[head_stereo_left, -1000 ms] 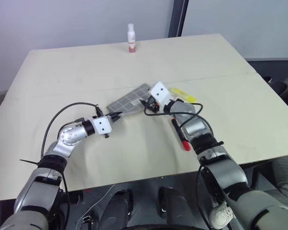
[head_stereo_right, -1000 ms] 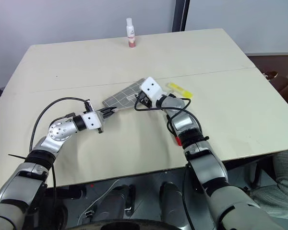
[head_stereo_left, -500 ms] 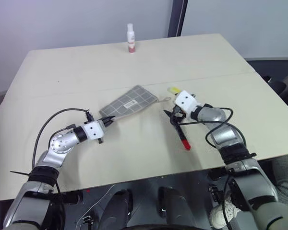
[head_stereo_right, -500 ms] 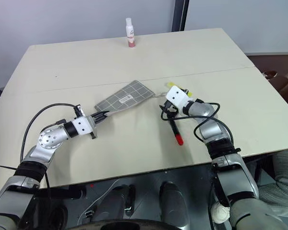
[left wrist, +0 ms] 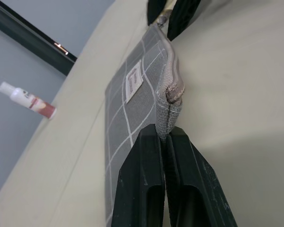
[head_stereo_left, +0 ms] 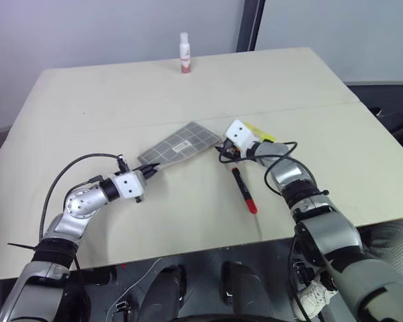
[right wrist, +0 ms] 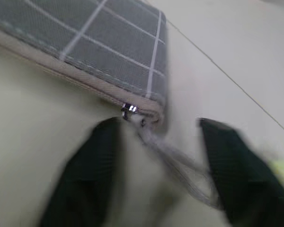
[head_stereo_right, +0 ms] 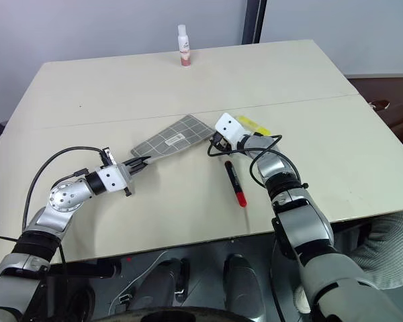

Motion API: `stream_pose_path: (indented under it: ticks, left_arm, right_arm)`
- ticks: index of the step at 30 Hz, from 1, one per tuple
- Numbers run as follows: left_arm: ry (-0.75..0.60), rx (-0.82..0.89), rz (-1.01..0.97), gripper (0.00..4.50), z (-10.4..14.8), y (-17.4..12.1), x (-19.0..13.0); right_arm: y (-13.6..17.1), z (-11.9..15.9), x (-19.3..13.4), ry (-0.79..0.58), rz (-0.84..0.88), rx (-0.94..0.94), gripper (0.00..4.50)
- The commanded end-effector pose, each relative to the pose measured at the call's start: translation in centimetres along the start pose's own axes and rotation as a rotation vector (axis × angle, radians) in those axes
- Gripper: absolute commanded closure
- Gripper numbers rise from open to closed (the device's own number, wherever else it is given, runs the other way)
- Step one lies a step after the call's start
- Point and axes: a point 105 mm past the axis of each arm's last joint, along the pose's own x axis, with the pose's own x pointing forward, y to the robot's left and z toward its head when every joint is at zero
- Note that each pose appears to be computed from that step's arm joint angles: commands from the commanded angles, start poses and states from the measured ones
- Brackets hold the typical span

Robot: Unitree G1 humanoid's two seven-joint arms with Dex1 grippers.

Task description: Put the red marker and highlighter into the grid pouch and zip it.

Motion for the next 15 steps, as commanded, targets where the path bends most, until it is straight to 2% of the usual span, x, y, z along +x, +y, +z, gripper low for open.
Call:
stream_pose_path:
  ticks: [1, 2, 5, 9, 15]
  left_arm:
    - [-0.016, 0.019, 0.052, 4.50, 0.6, 1.4, -0.4]
    - [-0.018, 0.021, 0.050, 4.50, 0.7, 1.3, -0.2]
    - [-0.026, 0.020, 0.049, 4.50, 0.9, 1.3, 0.3]
    - [-0.042, 0.009, 0.056, 4.50, 1.2, 1.3, 1.1]
    - [-0.071, 0.005, 0.046, 4.50, 1.9, 0.8, 2.1]
  right_arm:
    - [-1.3, 0.9, -0.4, -0.011, -0.027, -0.077, 4.07]
    - [-1.4, 0.8, -0.6, -0.003, -0.023, -0.097, 4.48]
    - [-1.9, 1.0, -1.1, -0.007, -0.016, -0.120, 4.48]
    - [-1.7, 2.9, -1.5, -0.057, 0.001, -0.127, 4.48]
    - [1.6, 5.9, -1.7, -0.140, 0.087, -0.076, 4.48]
